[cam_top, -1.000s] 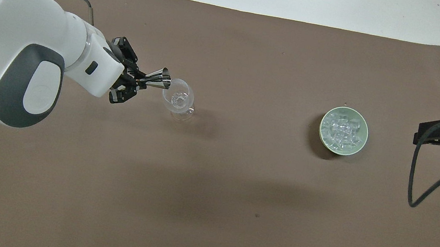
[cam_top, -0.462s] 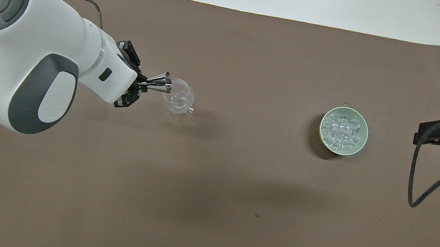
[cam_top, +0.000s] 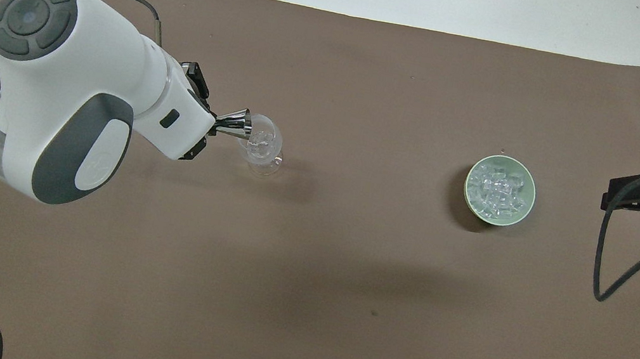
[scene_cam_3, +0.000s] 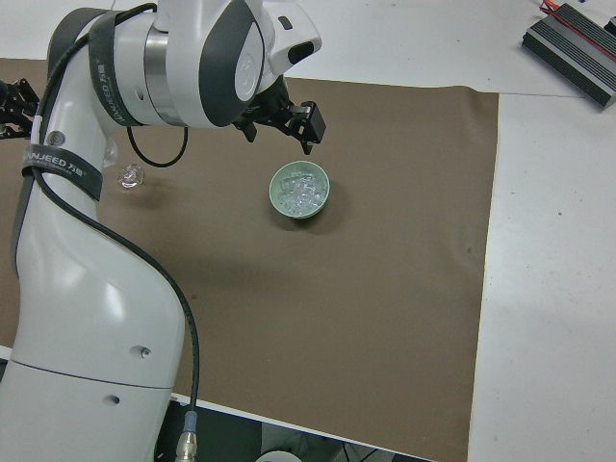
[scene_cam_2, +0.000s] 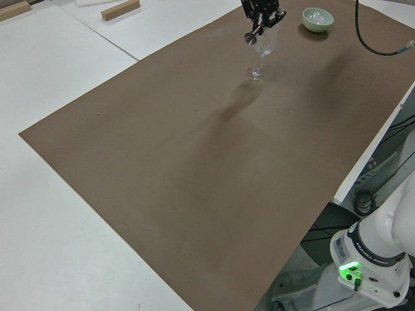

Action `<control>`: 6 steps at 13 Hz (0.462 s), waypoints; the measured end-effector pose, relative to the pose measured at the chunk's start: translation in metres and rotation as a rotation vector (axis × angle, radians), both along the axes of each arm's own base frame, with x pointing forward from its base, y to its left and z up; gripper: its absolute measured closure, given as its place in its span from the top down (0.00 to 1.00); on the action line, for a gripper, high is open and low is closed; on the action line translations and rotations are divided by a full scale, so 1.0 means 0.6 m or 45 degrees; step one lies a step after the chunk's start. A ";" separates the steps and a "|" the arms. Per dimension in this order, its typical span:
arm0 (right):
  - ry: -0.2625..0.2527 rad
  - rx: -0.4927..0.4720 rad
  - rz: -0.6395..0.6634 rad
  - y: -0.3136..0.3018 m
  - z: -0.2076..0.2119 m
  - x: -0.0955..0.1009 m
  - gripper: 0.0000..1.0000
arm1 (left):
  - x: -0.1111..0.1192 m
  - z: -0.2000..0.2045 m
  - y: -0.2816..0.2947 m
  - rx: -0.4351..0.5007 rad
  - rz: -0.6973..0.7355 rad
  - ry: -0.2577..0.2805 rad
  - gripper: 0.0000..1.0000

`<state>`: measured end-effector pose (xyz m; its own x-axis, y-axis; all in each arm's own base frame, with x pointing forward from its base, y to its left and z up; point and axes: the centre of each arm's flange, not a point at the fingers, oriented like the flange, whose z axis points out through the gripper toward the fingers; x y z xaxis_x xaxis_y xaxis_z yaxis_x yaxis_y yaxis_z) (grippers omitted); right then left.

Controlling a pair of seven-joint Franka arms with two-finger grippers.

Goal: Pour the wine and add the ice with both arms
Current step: 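Tilt the bottle over the clear glass with the left gripper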

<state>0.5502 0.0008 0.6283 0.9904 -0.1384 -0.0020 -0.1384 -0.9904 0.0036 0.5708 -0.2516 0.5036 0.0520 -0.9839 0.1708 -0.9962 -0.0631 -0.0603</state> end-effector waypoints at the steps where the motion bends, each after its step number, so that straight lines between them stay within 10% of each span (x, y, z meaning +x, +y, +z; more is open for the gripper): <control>1: 0.000 0.000 0.000 0.000 0.000 0.000 1.00 | -0.003 0.000 -0.005 0.004 0.008 0.003 0.21; 6: 0.000 0.000 0.000 0.000 0.000 0.000 1.00 | -0.003 -0.001 -0.005 0.029 0.006 -0.002 0.21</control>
<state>0.5502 0.0008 0.6283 0.9904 -0.1384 -0.0020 -0.1384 -0.9904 0.0036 0.5690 -0.2545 0.5030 0.0567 -0.9873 0.1483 -0.9958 -0.0667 -0.0632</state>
